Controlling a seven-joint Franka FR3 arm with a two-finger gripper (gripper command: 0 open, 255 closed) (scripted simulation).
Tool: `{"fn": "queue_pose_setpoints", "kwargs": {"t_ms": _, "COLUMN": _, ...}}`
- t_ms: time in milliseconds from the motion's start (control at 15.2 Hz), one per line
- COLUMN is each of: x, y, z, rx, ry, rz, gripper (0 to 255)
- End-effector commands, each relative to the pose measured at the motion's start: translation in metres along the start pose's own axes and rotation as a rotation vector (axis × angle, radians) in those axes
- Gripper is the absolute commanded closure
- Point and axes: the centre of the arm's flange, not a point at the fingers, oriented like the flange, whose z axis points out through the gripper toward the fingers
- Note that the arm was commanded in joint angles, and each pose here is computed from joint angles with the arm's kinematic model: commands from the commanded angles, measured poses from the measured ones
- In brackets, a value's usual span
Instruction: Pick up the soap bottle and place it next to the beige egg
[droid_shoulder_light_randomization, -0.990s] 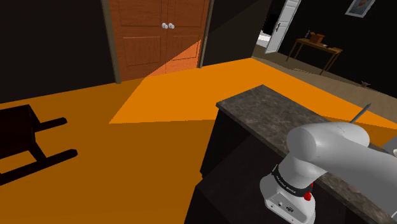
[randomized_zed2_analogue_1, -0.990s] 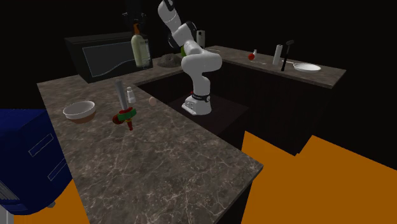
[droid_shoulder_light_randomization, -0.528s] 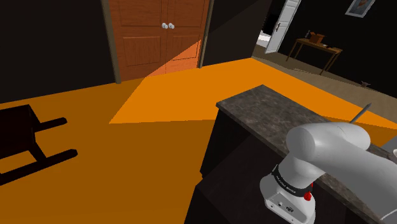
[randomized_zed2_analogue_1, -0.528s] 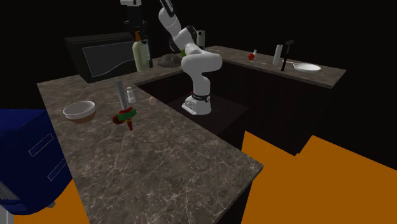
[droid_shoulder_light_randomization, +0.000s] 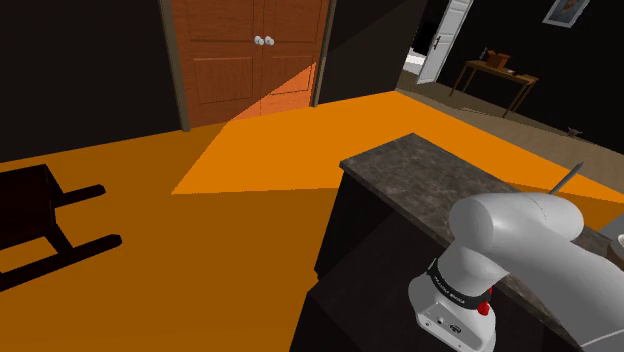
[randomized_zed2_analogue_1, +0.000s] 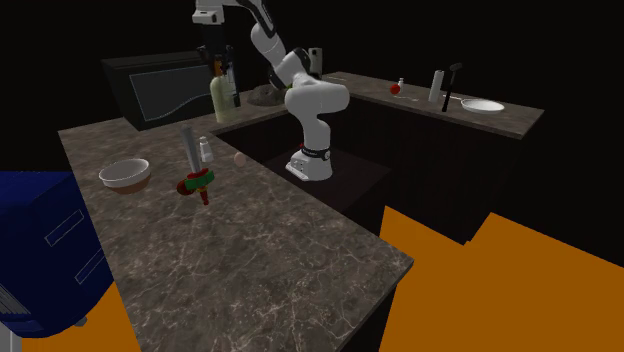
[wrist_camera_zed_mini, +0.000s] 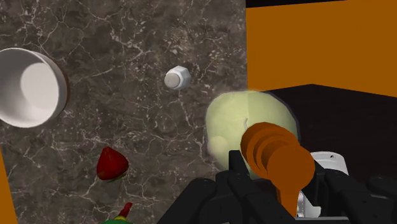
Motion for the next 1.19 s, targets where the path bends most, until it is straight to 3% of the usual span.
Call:
{"fn": "queue_pose_setpoints", "kwargs": {"t_ms": 0, "x": 0.001, "y": -0.001, "z": 0.010, "rx": 0.000, "ry": 0.000, "rz": 0.000, "gripper": 255}}
{"fn": "queue_pose_setpoints", "kwargs": {"t_ms": 1122, "x": 0.004, "y": -0.003, "z": 0.100, "rx": 0.000, "ry": 0.000, "rz": 0.000, "gripper": 255}}
